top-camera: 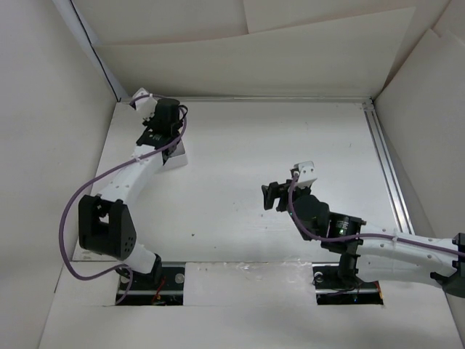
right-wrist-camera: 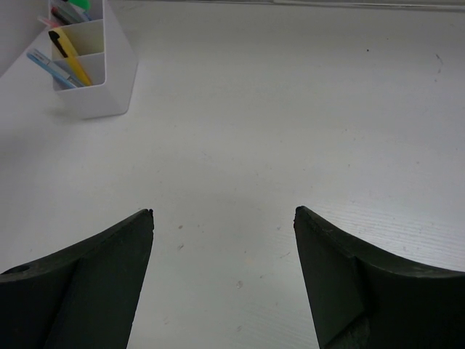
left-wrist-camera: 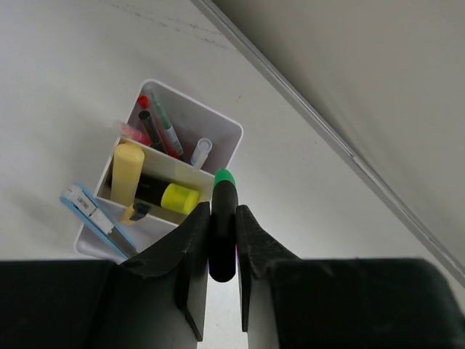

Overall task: Sort the stationery into containers
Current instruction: Place the pen in the storage box.

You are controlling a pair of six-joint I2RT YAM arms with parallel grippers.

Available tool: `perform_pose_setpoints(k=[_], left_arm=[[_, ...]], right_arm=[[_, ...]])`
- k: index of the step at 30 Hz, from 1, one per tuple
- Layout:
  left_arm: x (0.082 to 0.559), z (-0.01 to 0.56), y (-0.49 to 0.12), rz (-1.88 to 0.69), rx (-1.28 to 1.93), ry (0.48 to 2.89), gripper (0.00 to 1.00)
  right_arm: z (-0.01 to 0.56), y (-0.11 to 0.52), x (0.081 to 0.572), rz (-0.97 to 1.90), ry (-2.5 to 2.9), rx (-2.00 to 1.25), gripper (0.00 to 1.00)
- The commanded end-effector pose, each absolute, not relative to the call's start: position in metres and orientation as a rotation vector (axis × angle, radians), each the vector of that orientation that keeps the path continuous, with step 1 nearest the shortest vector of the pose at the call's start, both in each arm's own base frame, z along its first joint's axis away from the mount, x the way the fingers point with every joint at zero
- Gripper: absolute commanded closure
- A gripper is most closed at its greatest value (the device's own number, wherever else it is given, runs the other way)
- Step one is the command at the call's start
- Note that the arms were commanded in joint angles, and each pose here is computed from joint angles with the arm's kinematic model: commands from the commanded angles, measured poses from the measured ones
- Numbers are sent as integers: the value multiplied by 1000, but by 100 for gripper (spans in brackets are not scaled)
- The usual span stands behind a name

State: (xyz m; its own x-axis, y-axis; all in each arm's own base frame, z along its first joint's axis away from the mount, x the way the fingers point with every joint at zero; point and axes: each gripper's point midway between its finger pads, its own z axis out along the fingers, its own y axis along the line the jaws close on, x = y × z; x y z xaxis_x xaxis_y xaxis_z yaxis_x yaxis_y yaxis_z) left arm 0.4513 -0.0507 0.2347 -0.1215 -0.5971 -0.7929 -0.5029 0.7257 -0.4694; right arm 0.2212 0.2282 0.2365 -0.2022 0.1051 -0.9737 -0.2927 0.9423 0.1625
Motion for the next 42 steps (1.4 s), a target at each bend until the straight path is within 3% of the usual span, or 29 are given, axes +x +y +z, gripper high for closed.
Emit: perform_pose_setpoints(k=[1, 27, 30, 33, 34, 42], left_arm=[[462, 244, -40, -30, -878, 1730, 100], [475, 198, -43, 47, -894, 1825, 100], [474, 193, -45, 43, -890, 1839, 90], [472, 202, -46, 22, -879, 1832, 66], [474, 204, -46, 16, -879, 1824, 62], [459, 248, -51, -57, -858, 1750, 51]], right_arm=[[252, 232, 221, 422, 1695, -107, 18], [250, 232, 222, 415, 1694, -115, 18], [250, 233, 221, 423, 1695, -122, 18], [250, 233, 221, 423, 1695, -122, 18], [250, 233, 221, 423, 1695, -122, 18], [249, 235, 220, 430, 1697, -129, 18]])
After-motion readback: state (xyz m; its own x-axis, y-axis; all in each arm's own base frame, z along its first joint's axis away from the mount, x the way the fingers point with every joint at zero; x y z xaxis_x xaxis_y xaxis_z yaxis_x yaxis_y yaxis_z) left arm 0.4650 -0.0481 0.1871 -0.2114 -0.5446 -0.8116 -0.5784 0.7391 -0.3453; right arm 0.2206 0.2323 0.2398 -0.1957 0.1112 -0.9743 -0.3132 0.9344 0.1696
